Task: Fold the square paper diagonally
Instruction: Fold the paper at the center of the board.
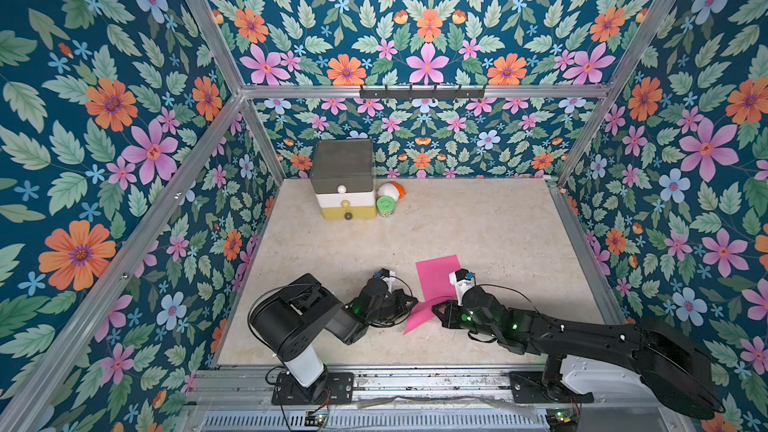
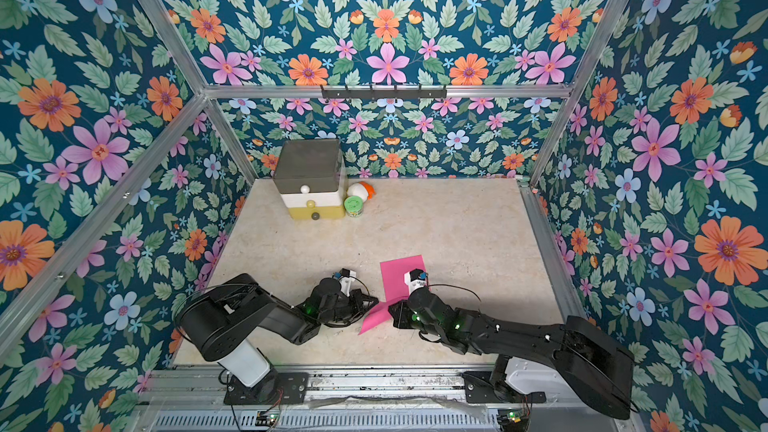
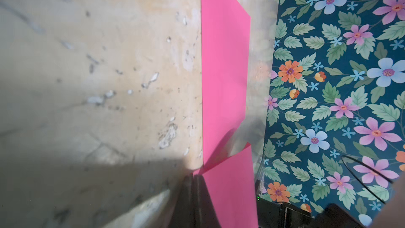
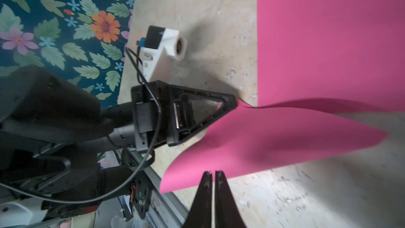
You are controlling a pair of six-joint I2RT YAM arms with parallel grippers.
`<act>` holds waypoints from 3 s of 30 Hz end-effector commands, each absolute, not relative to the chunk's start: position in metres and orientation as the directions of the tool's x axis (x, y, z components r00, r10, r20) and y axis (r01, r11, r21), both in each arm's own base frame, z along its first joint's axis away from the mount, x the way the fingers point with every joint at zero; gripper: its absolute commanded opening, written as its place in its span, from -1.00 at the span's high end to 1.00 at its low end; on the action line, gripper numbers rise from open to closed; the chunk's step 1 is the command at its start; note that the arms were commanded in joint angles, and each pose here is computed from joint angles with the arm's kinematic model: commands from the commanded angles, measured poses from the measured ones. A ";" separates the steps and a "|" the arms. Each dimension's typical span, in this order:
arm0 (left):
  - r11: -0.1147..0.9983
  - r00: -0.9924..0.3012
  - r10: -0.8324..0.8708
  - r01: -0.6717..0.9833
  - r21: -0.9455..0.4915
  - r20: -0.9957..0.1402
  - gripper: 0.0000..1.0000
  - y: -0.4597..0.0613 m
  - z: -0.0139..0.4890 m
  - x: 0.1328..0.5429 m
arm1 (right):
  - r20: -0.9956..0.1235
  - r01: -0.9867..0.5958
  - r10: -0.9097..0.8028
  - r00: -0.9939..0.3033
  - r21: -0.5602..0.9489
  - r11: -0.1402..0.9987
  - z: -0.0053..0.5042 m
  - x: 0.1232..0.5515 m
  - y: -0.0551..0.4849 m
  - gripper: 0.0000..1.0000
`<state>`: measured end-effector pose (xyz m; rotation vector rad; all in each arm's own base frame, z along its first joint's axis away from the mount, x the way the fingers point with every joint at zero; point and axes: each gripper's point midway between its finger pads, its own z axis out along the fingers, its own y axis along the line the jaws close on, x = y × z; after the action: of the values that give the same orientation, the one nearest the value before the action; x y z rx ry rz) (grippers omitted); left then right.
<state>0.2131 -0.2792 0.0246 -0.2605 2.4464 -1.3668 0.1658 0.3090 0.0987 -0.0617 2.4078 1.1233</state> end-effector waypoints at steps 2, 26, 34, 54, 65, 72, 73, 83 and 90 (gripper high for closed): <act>0.584 -0.915 -0.295 0.057 -0.810 -0.277 1.00 -0.270 0.022 0.216 | -0.479 -0.236 0.233 -0.846 0.730 0.642 0.119 0.184 0.322 0.81; 0.680 -0.895 -0.263 0.093 -0.727 -0.361 1.00 -0.258 0.010 0.222 | -0.226 -0.040 0.149 -0.963 0.662 0.749 0.002 0.147 0.319 1.00; 0.706 -0.887 -0.244 0.115 -0.699 -0.393 1.00 -0.257 0.014 0.227 | -0.156 0.034 0.170 -0.973 0.629 0.776 -0.009 0.133 0.306 1.00; 0.717 -0.873 -0.234 0.143 -0.683 -0.429 1.00 -0.255 0.021 0.228 | -0.107 0.119 0.233 -0.967 0.618 0.777 -0.008 0.118 0.272 1.00; 0.746 -0.888 -0.206 0.129 -0.653 -0.411 1.00 -0.250 0.015 0.215 | -0.190 0.053 0.360 -0.914 0.820 0.570 0.061 0.162 0.311 1.00; 0.842 -0.909 -0.149 0.090 -0.532 -0.389 1.00 -0.228 0.006 0.202 | -0.109 0.055 0.342 -0.934 0.899 0.435 0.064 0.153 0.328 1.00; 0.849 -0.908 -0.150 0.085 -0.522 -0.391 1.00 -0.225 0.006 0.201 | -0.095 0.062 0.339 -0.936 0.904 0.423 0.063 0.152 0.329 1.00; 0.855 -0.903 -0.141 0.096 -0.510 -0.407 1.00 -0.229 0.012 0.204 | 0.017 0.137 0.299 -0.954 0.913 0.384 0.035 0.140 0.339 1.00; 0.864 -0.897 -0.146 0.090 -0.495 -0.418 1.00 -0.224 0.012 0.204 | -0.036 0.114 0.338 -0.941 0.903 0.414 0.044 0.142 0.331 1.00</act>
<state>0.2084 -0.2348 0.0204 -0.0469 2.5555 -0.7895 0.1365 0.3317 0.0352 0.4034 2.4983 1.5700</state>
